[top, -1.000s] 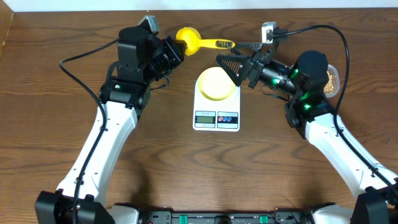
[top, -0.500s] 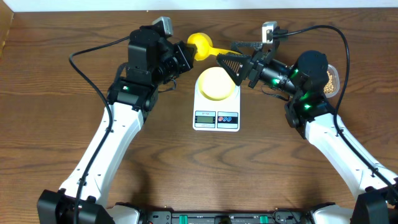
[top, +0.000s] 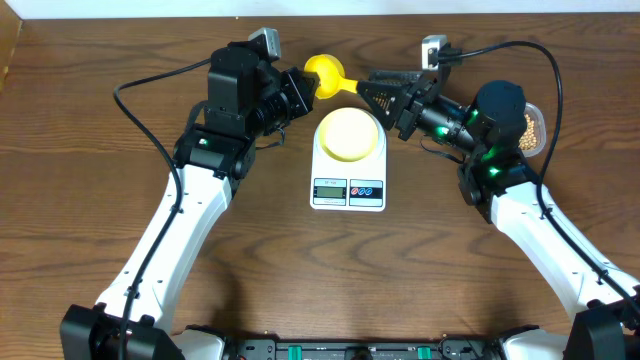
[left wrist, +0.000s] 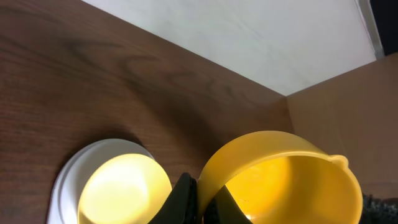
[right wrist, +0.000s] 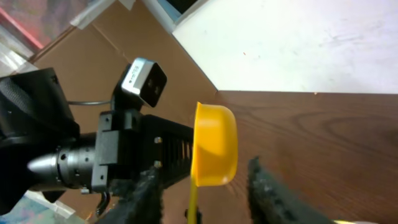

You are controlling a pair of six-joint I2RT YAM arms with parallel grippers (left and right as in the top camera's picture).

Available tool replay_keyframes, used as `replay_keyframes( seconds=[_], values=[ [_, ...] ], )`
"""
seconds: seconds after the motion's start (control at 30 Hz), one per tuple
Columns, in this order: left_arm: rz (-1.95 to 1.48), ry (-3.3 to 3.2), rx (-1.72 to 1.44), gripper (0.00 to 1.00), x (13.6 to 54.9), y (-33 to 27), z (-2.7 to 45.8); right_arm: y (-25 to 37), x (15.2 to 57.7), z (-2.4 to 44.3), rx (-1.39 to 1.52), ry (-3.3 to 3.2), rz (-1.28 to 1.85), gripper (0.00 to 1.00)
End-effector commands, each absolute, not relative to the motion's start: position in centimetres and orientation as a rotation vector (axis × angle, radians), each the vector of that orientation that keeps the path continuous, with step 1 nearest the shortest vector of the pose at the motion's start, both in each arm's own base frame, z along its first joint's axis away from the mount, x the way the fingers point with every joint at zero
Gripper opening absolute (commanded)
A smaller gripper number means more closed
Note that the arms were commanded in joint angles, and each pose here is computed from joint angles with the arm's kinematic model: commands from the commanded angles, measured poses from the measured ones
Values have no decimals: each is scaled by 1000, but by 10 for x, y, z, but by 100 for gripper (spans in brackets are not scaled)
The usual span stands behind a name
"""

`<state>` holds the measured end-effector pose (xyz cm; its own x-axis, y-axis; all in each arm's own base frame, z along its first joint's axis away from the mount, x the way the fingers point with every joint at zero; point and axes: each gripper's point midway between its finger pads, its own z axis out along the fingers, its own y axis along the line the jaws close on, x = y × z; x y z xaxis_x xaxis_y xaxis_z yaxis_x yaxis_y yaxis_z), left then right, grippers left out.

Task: Scoop item into bowl and weigh 50g on scale
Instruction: 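Open the left gripper to release the scoop to the right gripper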

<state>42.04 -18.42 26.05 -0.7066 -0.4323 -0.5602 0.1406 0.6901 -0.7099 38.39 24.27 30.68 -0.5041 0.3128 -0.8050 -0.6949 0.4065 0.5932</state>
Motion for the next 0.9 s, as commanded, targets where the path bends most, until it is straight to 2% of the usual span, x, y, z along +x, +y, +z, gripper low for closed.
replay_keyframes(
  seconds=[0.0,0.17,0.4,0.47,0.5,0.63,0.7,0.77,0.87],
  values=[
    [-982,2145,-185,8,417,-185,263,247,385,314,-356,1661,1273,31],
    [-981,2145,-185,8,417,-185,263,245,387,314,-338,1660,1260,17],
    [-981,2145,-186,8,417,-185,263,244,388,314,-335,1660,1257,14],
    [-981,2145,-186,8,417,-185,263,244,388,314,-335,1660,1257,8],
    [-981,2145,-186,8,417,-185,263,244,388,314,-332,1660,1255,1],
    [-981,2145,-186,9,417,-185,263,244,388,314,-332,1660,1255,1],
    [-981,2145,-186,16,417,-185,263,244,388,314,-332,1660,1255,1],
    [-981,2145,-186,17,417,-185,263,244,388,314,-332,1660,1255,1],
    [-981,2145,-186,34,417,-185,263,244,388,314,-332,1660,1255,1]
  ],
)
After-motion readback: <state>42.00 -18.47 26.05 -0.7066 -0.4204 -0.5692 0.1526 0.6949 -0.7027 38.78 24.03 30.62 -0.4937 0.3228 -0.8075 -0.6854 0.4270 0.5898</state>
